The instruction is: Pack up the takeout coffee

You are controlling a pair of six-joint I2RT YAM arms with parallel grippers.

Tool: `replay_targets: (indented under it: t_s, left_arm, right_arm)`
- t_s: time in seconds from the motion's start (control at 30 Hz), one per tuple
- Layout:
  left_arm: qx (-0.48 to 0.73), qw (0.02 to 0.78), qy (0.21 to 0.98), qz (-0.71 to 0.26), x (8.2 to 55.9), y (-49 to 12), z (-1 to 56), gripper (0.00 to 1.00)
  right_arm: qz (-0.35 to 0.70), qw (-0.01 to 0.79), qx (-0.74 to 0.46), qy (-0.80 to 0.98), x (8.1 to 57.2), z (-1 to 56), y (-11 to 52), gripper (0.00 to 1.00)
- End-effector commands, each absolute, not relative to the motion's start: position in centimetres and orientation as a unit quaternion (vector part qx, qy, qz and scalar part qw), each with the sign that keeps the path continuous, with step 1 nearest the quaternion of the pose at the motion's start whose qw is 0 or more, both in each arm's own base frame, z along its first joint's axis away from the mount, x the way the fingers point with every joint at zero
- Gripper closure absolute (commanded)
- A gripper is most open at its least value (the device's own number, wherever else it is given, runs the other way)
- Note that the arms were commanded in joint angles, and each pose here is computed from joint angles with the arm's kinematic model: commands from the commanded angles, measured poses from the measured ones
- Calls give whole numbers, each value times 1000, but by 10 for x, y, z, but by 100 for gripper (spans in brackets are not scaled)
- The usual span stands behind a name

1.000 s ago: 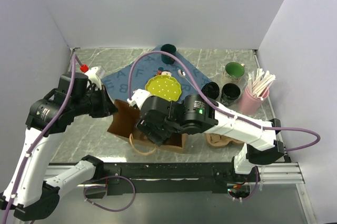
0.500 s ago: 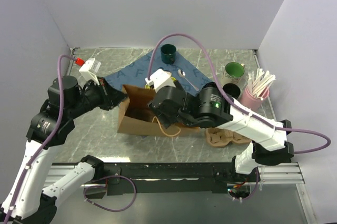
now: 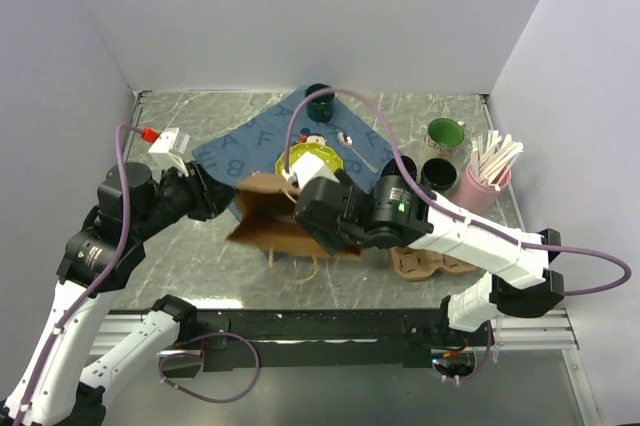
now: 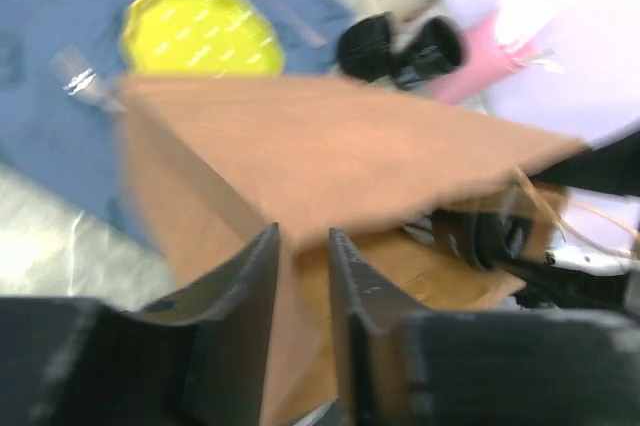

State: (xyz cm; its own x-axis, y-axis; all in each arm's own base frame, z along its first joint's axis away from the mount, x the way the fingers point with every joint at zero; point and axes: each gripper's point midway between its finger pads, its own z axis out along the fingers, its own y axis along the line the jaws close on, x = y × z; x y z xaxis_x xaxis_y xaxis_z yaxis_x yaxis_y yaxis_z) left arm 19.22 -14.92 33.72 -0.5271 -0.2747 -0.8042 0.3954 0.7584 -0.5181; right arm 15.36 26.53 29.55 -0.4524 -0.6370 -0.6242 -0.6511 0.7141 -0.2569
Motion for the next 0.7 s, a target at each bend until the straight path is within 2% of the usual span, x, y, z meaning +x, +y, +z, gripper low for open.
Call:
replay_targets:
  t_s: [0.0,0.03,0.07,0.27,0.43,0.67]
  left_arm:
    - [-11,466,839,-280,185,-122,325,64]
    - [-20,456,846,-276,184,-120,323,54]
    - [-24,457,845,-275,183,-119,327,51]
    - [-33,419,858,-296,164,-122,318,47]
    - [-28,408,858,-311,149,-123,327,37]
    - [7,379,856,-351,131,-137,322,31]
  right_arm:
    - [69,343,-420,837,128,290,272,55]
    - [66,343,-422,836,127,289,273,55]
    - [63,343,-422,837,128,289,274,55]
    - [47,343,-426,836,130,287,279,56]
    - [34,351,-427,833,135,294,281,56]
    - [22,364,-423,829,142,299,285,56]
